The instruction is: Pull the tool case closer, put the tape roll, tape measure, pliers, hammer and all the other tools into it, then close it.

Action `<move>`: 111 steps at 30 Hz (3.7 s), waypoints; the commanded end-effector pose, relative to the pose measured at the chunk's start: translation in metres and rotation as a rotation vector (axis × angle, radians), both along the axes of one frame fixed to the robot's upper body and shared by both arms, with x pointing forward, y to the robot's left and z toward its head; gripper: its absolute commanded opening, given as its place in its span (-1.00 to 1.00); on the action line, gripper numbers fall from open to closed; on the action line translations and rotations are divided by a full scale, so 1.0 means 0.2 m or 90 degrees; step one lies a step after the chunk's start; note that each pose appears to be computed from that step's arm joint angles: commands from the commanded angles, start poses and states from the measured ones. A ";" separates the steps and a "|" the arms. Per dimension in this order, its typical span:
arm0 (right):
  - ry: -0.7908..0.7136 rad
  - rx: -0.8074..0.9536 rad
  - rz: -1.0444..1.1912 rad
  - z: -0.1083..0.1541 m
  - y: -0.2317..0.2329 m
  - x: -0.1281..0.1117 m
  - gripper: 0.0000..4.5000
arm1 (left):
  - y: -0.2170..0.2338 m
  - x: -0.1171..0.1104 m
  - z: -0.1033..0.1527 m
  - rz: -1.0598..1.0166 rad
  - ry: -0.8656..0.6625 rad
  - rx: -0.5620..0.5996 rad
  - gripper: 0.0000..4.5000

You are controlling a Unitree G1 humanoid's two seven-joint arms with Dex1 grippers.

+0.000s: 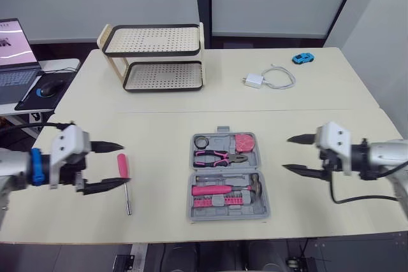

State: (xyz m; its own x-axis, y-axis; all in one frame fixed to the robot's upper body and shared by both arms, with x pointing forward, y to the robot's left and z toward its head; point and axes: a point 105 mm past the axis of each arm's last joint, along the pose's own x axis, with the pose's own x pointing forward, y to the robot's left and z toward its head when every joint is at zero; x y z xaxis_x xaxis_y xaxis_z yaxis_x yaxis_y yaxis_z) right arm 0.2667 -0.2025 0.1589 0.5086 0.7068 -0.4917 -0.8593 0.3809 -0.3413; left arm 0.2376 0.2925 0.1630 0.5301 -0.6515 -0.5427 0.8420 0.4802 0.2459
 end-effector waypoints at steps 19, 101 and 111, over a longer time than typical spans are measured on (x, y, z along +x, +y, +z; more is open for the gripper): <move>-0.009 -0.020 -0.153 -0.06 -0.38 0.00 0.96 | 0.53 -0.02 0.00 0.236 -0.034 0.022 1.00; -0.018 0.190 0.212 0.18 0.68 -0.18 1.00 | 0.07 0.27 -0.60 -0.542 -0.035 0.610 -0.75; -0.021 0.187 0.222 0.19 0.68 -0.18 1.00 | 0.08 0.33 -0.42 -0.373 -0.027 0.500 -0.75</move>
State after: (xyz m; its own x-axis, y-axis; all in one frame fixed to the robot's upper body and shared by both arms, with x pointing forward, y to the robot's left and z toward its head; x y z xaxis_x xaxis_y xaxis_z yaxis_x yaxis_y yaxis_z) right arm 0.2320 -0.0664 0.1862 0.2280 0.9377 -0.2622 -0.9554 0.1636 -0.2458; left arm 0.2969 0.3086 0.0586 0.2110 -0.2397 -0.9476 0.8729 -0.3901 0.2931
